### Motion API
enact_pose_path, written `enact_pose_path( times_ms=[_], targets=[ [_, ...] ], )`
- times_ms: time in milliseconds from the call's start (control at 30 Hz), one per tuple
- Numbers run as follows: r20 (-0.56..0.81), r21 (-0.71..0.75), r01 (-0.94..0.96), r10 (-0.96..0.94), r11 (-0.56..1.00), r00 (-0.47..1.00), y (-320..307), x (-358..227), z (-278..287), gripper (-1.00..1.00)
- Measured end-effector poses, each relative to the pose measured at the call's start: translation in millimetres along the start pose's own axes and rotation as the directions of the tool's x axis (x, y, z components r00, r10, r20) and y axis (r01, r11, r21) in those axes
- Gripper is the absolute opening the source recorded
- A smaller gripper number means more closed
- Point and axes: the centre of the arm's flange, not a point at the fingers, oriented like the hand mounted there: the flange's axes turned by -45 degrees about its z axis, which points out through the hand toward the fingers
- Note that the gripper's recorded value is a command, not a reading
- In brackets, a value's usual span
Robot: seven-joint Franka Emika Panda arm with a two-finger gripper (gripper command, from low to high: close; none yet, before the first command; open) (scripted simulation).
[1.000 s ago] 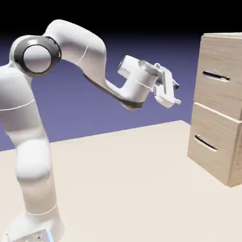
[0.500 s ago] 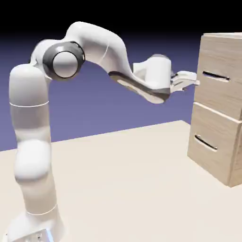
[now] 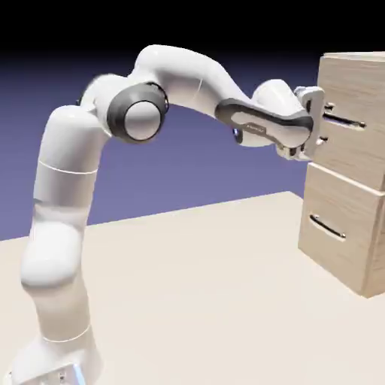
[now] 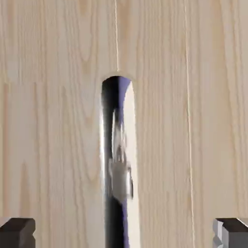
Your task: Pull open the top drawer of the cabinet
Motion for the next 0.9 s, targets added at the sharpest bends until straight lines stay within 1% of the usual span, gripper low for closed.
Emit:
enact_pose_path(
  times_ms=[167, 200, 267, 467, 900],
  targets=[
    [0.0, 0.0, 0.0, 0.0, 1.0, 1.0, 0, 0, 36, 0.0],
    [0.0, 0.0, 0.001, -0.001, 1.0, 1.0, 1, 0, 42, -1.0],
    [0.0, 0.0, 0.001, -0.001, 1.0, 1.0, 1, 0, 42, -1.0],
    [0.0, 0.001, 0.001, -0.001, 1.0, 1.0, 0, 0, 0, -1.0],
    [0.0, 0.001, 0.001, -0.001, 1.0, 1.0, 0, 0, -123, -1.0]
  ],
)
